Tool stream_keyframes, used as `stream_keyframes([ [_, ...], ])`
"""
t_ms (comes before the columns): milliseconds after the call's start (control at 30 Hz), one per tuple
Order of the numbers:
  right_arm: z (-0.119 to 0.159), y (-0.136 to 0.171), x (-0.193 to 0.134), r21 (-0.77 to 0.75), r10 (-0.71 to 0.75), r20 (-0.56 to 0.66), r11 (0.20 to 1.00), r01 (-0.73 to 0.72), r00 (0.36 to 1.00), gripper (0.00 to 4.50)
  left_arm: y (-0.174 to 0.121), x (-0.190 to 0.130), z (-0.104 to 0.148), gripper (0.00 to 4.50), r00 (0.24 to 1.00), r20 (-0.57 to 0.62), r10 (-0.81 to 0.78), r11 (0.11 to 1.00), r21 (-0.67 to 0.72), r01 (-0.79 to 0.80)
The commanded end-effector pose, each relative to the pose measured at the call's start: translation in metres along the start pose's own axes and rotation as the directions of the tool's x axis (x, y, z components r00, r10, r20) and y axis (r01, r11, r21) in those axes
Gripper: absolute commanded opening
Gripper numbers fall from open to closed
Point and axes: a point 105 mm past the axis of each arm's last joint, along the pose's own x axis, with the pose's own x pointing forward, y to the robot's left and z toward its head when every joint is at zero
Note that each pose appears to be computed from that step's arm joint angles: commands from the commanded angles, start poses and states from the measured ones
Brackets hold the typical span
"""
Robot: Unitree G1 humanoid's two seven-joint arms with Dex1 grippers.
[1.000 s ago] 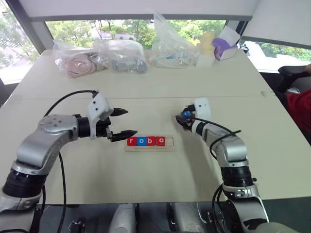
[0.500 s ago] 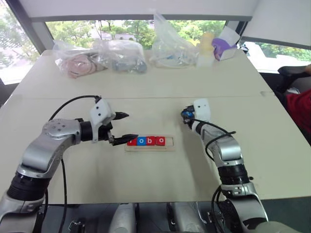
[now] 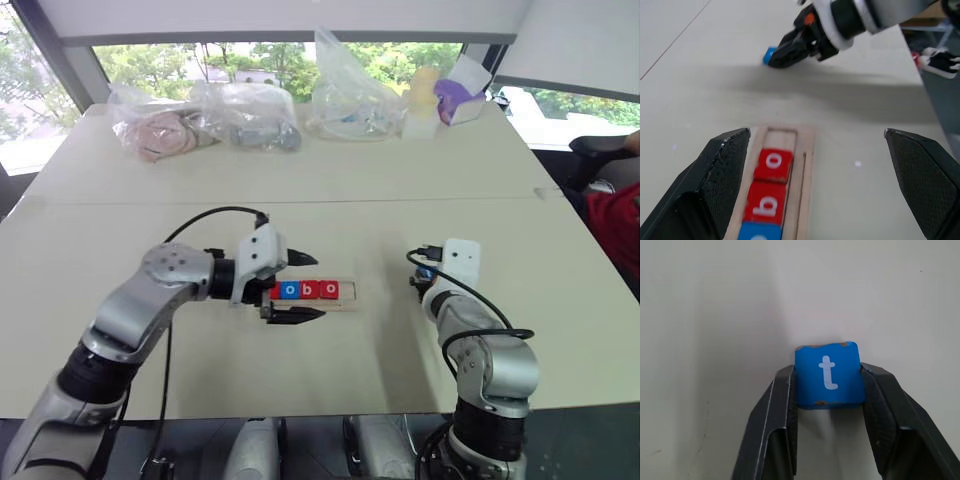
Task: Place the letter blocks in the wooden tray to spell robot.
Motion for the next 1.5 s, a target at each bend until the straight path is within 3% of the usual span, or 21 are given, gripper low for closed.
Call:
stream_keyframes([
  [33, -0.005, 0.002, -0.001, 0.052, 0.006, -0.017, 0.999, -0.005, 1.0, 2.69, 0.001, 0.003, 0.002, 4.5, 1.0, 0.005, -0.023, 0.999, 0.027, 0.023],
  [133, 0.006, -0.006, -0.001, 0.013, 0.001, 0.017, 1.0, -0.001, 1.0, 4.08, 0.001, 0.0, 0.0, 4.5, 0.999, -0.001, -0.035, 0.999, 0.012, 0.035],
  [233, 0.041, -0.021, -0.002, -0.019, 0.025, 0.153, 1.0, -0.022, 0.988, 4.08, 0.002, -0.009, -0.002, 4.5, 0.999, -0.018, -0.041, 0.999, -0.014, 0.041],
  [333, 0.083, -0.022, -0.003, -0.151, 0.232, 0.278, 0.969, -0.196, 0.932, 4.08, 0.003, -0.022, 0.001, 4.5, 0.999, -0.003, -0.041, 0.998, -0.05, 0.041],
  [367, 0.09, -0.02, -0.004, -0.282, 0.365, 0.267, 0.915, -0.29, 0.892, 4.08, 0.004, -0.028, 0.004, 4.5, 0.999, 0.008, -0.044, 0.997, -0.069, 0.044],
  [433, 0.085, -0.021, -0.006, -0.448, 0.548, 0.169, 0.783, -0.432, 0.819, 4.08, 0.003, -0.037, 0.009, 4.5, 0.998, 0.029, -0.054, 0.993, -0.102, 0.056],
  [500, 0.073, -0.028, -0.006, -0.513, 0.668, 0.043, 0.653, -0.557, 0.743, 4.08, -0.001, -0.046, 0.012, 4.5, 0.997, 0.025, -0.074, 0.988, -0.136, 0.077],
  [633, 0.061, -0.049, 0.007, -0.546, 0.734, -0.076, 0.535, -0.644, 0.674, 4.08, -0.008, -0.066, -0.001, 4.5, 0.992, -0.095, -0.086, 0.989, -0.126, 0.074],
  [767, 0.05, -0.053, 0.014, -0.591, 0.768, -0.154, 0.433, -0.681, 0.622, 4.08, -0.007, -0.08, -0.003, 4.5, 0.992, -0.123, -0.035, 0.99, -0.139, 0.017],
  [867, 0.041, -0.053, 0.017, -0.595, 0.788, -0.196, 0.378, -0.709, 0.584, 4.08, -0.009, -0.084, 0.0, 4.5, 0.993, -0.115, 0.001, 0.989, -0.146, -0.018],
  [1067, 0.024, -0.057, 0.027, -0.626, 0.769, -0.268, 0.319, -0.712, 0.58, 4.08, -0.015, -0.085, 0.002, 4.5, 0.993, -0.113, 0.03, 0.985, -0.164, -0.048],
  [1300, 0.019, -0.068, 0.036, -0.595, 0.758, -0.269, 0.354, -0.722, 0.594, 4.08, -0.013, -0.09, 0.002, 4.5, 0.99, -0.13, 0.049, 0.983, -0.167, -0.071],
  [1400, 0.012, -0.072, 0.036, -0.572, 0.764, -0.282, 0.352, -0.741, 0.58, 2.78, -0.013, -0.09, 0.002, 4.5, 0.99, -0.132, 0.05, 0.984, -0.165, -0.071],
  [1500, 0.011, -0.073, 0.037, -0.569, 0.763, -0.277, 0.36, -0.739, 0.584, 1.19, -0.012, -0.09, 0.002, 4.5, 0.989, -0.137, 0.05, 0.984, -0.165, -0.073],
])
